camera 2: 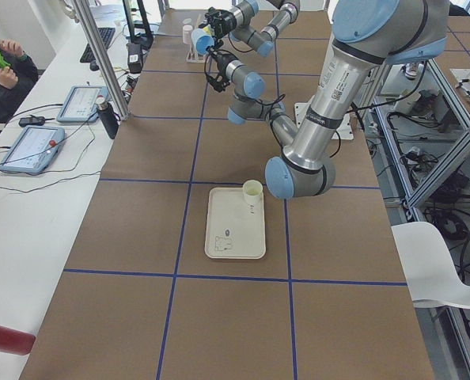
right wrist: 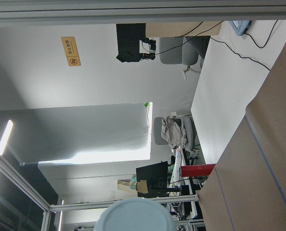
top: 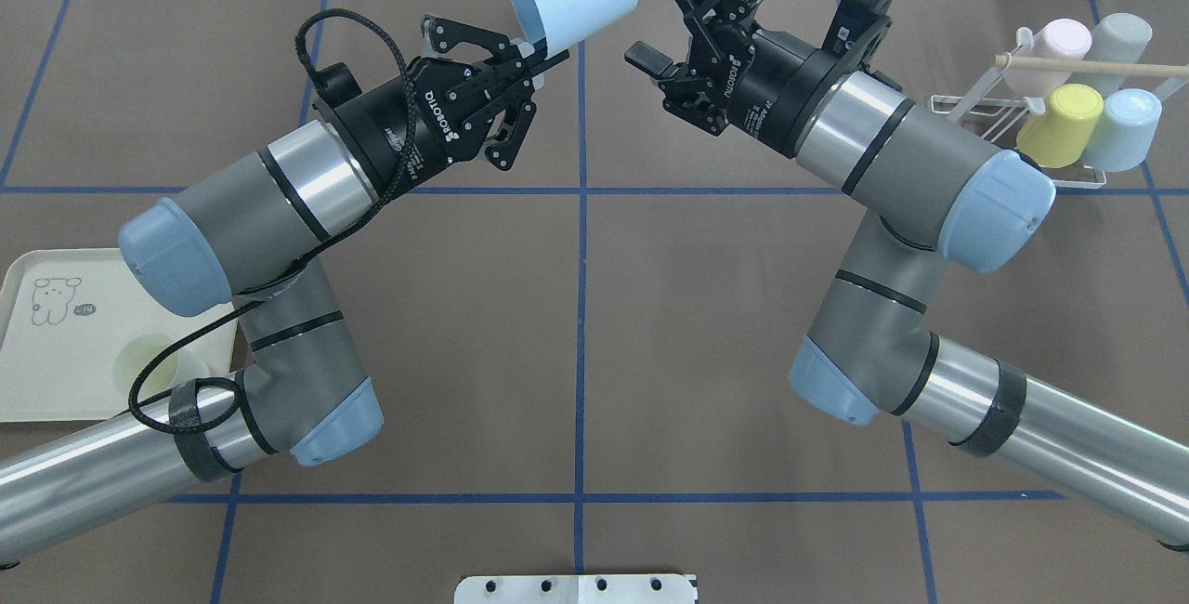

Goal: Transfer IKEA cup to right arm and place on rack

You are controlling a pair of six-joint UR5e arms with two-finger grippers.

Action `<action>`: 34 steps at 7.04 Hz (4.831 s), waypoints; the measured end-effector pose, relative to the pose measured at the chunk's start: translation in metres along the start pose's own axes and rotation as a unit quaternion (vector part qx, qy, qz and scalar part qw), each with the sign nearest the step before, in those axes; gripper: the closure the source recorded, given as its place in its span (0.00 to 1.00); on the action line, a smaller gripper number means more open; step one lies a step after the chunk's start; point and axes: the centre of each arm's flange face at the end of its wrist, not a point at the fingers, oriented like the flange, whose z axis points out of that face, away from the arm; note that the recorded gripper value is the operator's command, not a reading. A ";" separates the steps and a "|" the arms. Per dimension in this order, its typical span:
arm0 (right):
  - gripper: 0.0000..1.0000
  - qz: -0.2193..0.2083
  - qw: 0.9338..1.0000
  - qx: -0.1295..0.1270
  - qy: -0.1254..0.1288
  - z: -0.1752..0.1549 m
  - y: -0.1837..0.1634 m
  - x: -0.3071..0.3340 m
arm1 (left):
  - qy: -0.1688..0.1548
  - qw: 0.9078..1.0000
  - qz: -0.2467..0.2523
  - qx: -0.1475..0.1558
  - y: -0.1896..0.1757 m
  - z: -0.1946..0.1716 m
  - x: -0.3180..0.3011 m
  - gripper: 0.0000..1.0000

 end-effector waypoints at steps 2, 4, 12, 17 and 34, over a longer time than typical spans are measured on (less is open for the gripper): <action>0.00 0.000 1.000 0.000 -0.001 0.000 0.000 -0.001 | -0.003 1.000 0.003 0.005 -0.004 0.003 -0.004 1.00; 0.00 0.000 1.000 0.001 -0.001 0.000 0.000 -0.001 | -0.003 1.000 0.003 0.005 -0.004 0.006 -0.005 1.00; 0.01 -0.010 1.000 0.009 -0.003 0.002 0.000 -0.002 | -0.013 1.000 -0.004 0.007 0.012 0.022 -0.017 1.00; 0.10 -0.010 1.000 0.008 -0.003 0.002 0.000 -0.002 | -0.011 1.000 -0.010 0.007 0.020 0.024 -0.027 1.00; 1.00 -0.358 0.888 0.129 0.258 -0.049 -0.102 0.006 | -0.237 0.925 0.295 0.044 0.044 0.009 0.029 0.00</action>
